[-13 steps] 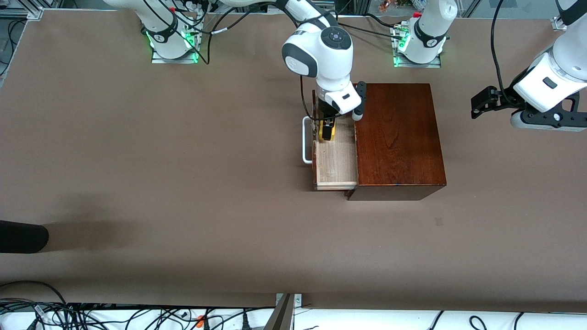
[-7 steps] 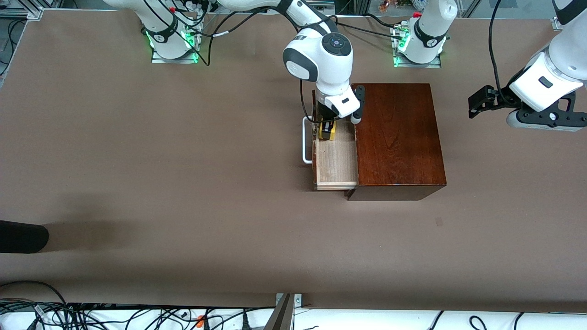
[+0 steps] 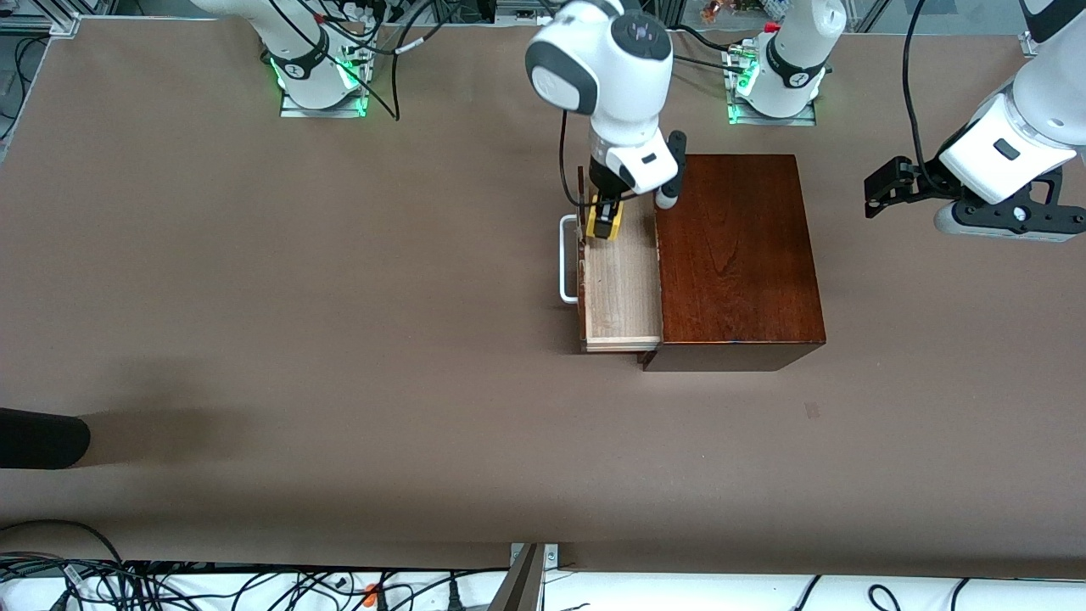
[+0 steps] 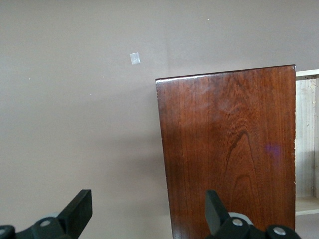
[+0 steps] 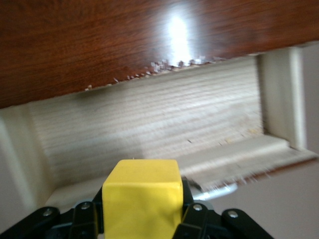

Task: Open drawer, take yellow block, close drawer
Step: 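Lift the yellow cube out of the drawer with the right gripper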

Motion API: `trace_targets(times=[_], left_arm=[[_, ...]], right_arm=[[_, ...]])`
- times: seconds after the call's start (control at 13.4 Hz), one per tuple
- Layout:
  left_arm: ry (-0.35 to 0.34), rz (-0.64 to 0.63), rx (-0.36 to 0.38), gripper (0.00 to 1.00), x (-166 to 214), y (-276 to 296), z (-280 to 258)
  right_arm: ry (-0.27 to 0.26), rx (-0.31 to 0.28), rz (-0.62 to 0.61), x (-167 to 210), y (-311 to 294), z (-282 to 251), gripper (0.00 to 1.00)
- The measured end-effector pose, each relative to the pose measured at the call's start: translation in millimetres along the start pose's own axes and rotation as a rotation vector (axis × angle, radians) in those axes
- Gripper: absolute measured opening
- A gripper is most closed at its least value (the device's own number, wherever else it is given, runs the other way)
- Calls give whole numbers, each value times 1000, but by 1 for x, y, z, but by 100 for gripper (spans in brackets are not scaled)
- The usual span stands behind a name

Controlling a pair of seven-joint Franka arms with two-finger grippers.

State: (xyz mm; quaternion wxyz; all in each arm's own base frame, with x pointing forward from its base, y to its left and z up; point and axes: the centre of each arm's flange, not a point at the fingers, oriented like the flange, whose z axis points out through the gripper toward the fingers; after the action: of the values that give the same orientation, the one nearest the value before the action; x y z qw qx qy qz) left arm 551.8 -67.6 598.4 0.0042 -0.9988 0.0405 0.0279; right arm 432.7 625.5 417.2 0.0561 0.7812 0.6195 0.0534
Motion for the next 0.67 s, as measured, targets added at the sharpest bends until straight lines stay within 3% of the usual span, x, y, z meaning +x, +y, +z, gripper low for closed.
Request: trace_targets(times=[0.3,0.52,0.67], left_arm=[[1,3,0,100,0,2,0],[2,4,0,100,0,2,-1],[2,4,0,100,0,2,-1]], right_arm=[[-58,21,133,-65,77,-72,56],[-89,40,317,-157,185,-96,56],[-58,105,422,-227,249,-106,56]])
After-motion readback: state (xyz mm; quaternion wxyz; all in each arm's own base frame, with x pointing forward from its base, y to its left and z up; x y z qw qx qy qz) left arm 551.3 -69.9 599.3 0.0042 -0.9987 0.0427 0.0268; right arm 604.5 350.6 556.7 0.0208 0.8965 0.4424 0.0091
